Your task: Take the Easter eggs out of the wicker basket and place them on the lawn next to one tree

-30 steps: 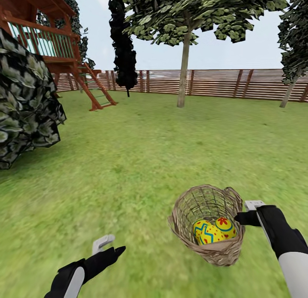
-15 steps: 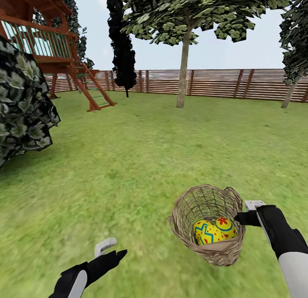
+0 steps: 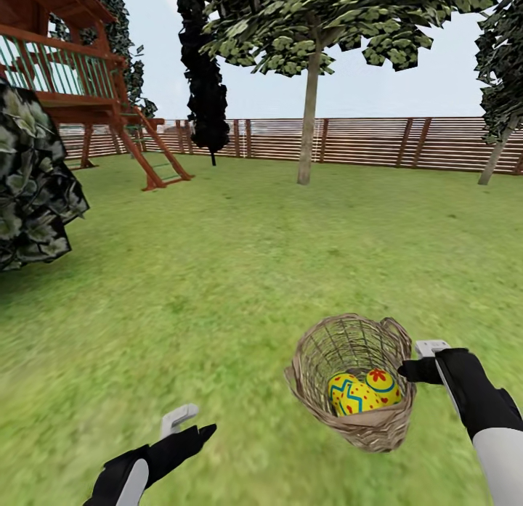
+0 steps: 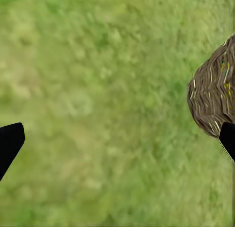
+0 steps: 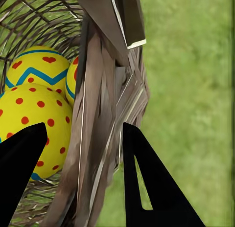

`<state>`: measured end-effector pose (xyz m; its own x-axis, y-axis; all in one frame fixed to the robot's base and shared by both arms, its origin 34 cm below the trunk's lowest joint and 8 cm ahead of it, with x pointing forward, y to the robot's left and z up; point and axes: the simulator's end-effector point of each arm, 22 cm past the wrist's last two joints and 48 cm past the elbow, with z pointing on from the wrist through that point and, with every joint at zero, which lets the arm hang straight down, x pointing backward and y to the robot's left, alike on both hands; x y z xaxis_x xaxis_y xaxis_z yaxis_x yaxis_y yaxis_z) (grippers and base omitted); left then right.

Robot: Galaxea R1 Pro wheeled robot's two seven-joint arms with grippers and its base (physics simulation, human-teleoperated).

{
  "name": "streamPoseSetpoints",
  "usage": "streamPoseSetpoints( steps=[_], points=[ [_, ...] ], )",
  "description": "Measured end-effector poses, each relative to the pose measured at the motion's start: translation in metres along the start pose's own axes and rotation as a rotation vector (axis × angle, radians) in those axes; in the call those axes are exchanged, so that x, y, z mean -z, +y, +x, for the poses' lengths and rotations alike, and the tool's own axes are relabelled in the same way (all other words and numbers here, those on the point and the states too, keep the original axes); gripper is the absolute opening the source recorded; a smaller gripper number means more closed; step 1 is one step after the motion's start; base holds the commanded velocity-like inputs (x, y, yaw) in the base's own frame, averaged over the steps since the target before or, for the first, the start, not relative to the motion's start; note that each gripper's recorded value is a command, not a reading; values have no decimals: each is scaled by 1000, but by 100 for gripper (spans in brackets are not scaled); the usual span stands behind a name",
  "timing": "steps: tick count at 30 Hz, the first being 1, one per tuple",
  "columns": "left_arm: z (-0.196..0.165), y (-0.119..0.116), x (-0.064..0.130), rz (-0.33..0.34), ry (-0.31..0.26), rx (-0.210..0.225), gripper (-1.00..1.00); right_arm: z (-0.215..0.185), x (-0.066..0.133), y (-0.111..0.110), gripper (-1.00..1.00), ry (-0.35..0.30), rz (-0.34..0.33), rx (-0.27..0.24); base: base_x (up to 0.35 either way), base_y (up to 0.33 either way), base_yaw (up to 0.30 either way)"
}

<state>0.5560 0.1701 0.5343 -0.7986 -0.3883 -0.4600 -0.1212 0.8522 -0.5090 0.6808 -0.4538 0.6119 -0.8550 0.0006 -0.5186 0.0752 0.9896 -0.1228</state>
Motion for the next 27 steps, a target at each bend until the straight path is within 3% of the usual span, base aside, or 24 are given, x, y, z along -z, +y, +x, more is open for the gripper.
streamPoseSetpoints(
  steps=[5,6,7,10,12,15,27],
  points=[
    [0,-2,0,11,2,1,100,0,0,0,-100,1,-1,-1,283,-228,0],
    [0,-10,0,46,2,0,100,1,0,0,-100,1,0,-1,283,-227,0],
    [0,-19,1,90,2,-2,100,1,0,0,-100,1,1,0,283,-227,0],
    [-4,-62,15,327,-1,-12,100,1,0,0,-100,2,1,0,283,-227,0],
    [-7,-72,26,415,-1,-24,100,1,0,0,-100,2,1,1,283,-227,0],
    [-8,-75,29,442,-1,-29,100,1,0,0,-100,2,1,1,283,-227,0],
    [-8,-75,30,445,-1,-28,100,1,-1,2,-100,2,0,2,284,-222,0]
  ],
)
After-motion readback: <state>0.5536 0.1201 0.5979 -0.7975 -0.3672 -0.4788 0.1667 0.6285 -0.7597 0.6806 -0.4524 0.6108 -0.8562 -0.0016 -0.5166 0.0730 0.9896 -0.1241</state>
